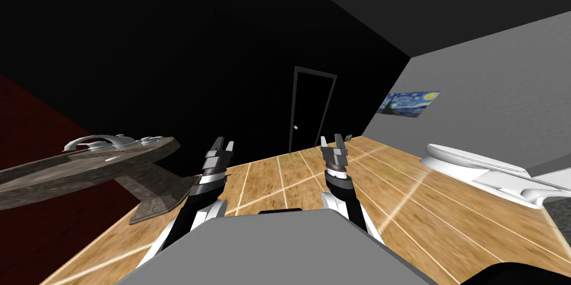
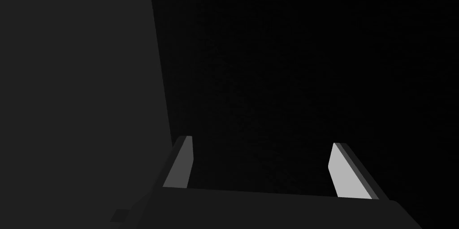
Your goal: Pull the door open
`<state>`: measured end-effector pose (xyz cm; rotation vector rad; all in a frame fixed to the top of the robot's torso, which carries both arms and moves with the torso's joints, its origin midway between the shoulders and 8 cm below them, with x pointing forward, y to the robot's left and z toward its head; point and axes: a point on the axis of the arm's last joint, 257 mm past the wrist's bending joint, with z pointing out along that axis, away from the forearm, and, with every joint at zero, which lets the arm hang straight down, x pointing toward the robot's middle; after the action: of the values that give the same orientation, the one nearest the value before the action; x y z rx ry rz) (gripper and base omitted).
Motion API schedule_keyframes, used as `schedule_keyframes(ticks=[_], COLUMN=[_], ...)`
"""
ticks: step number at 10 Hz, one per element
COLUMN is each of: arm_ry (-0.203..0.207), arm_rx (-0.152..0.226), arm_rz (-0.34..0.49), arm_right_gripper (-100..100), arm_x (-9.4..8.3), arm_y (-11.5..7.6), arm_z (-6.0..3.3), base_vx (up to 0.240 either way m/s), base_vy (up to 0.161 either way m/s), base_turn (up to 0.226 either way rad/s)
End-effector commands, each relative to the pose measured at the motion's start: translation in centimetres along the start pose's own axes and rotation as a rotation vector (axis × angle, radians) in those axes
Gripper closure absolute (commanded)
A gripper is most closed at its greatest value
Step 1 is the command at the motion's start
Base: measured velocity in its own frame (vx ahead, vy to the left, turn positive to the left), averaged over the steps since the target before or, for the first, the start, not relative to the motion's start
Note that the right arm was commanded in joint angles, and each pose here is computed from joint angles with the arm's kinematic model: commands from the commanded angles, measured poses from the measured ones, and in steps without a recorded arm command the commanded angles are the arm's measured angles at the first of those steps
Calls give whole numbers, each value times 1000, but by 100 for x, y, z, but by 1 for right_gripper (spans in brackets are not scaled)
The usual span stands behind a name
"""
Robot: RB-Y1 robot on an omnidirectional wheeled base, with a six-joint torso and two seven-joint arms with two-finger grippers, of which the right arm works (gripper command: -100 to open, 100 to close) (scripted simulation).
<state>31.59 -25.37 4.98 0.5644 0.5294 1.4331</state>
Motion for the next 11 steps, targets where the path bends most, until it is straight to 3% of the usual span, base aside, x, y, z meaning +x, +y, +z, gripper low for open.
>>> schedule_keyframes(ticks=[1, 11], arm_ry=[14, 97], arm_rx=[15, 106], arm_rz=[-28, -216], arm_right_gripper=[-100, -100], arm_x=[18, 79], arm_y=[-97, -737], arm_z=[-26, -231], base_vx=[50, 95], base_vy=[1, -16], base_turn=[-3, 10])
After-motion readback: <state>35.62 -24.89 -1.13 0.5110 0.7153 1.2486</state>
